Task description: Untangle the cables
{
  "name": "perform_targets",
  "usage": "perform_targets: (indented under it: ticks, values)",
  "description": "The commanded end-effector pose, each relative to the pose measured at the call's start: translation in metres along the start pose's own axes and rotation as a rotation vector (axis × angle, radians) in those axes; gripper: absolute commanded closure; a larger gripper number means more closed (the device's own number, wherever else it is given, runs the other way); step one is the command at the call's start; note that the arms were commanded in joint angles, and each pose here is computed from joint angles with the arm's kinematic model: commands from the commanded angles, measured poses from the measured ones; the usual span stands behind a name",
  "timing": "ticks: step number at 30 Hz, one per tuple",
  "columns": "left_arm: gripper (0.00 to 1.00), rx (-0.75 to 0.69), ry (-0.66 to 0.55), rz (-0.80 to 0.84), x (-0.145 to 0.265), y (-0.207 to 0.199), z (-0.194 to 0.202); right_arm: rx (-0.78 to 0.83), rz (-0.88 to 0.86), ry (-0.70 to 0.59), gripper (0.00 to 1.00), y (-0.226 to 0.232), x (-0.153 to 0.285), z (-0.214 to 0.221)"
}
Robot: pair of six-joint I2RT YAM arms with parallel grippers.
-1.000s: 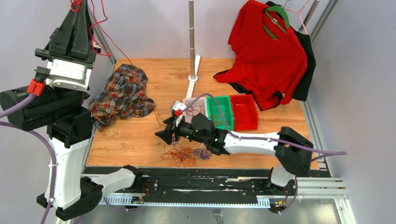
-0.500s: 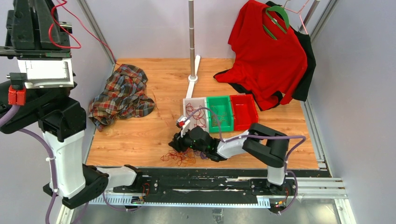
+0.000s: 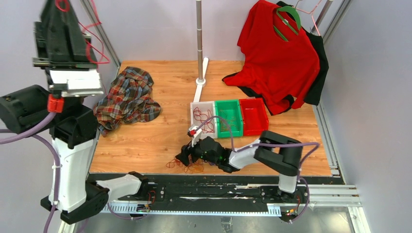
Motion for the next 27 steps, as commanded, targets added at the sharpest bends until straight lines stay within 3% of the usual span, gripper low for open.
perform_targets:
  ticks: [1, 6, 10, 18, 27]
  values:
    - [1.00, 0.090, -0.018, 0.070, 0.018, -0.023, -0.005, -0.009, -0.073, -0.117, 0.27, 0.036, 0.016, -0.061]
    - [0.99, 0.288, 0.053, 0.180, 0.042, -0.064, -0.001, -0.018, -0.151, -0.187, 0.26, 0.050, 0.042, -0.108]
    - [1.00, 0.454, 0.088, 0.260, 0.060, -0.100, -0.002, -0.100, -0.166, -0.261, 0.25, 0.036, 0.055, -0.137]
    - [1.00, 0.751, 0.183, 0.403, 0.073, -0.168, 0.000, -0.137, -0.075, -0.366, 0.27, 0.013, 0.062, -0.176]
    - [1.00, 0.878, 0.183, 0.500, 0.064, -0.233, -0.012, -0.168, 0.109, -0.447, 0.31, -0.037, 0.088, -0.189]
Point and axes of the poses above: each gripper's point midway between its finger pads, its own x axis back along the fingers, its own y axis along the line the jaws close on, z = x × y, the point moved 6 cm from there along x, back along the fingers, and after that the axes turned 14 degrees about -x, right-handed, at the moved point
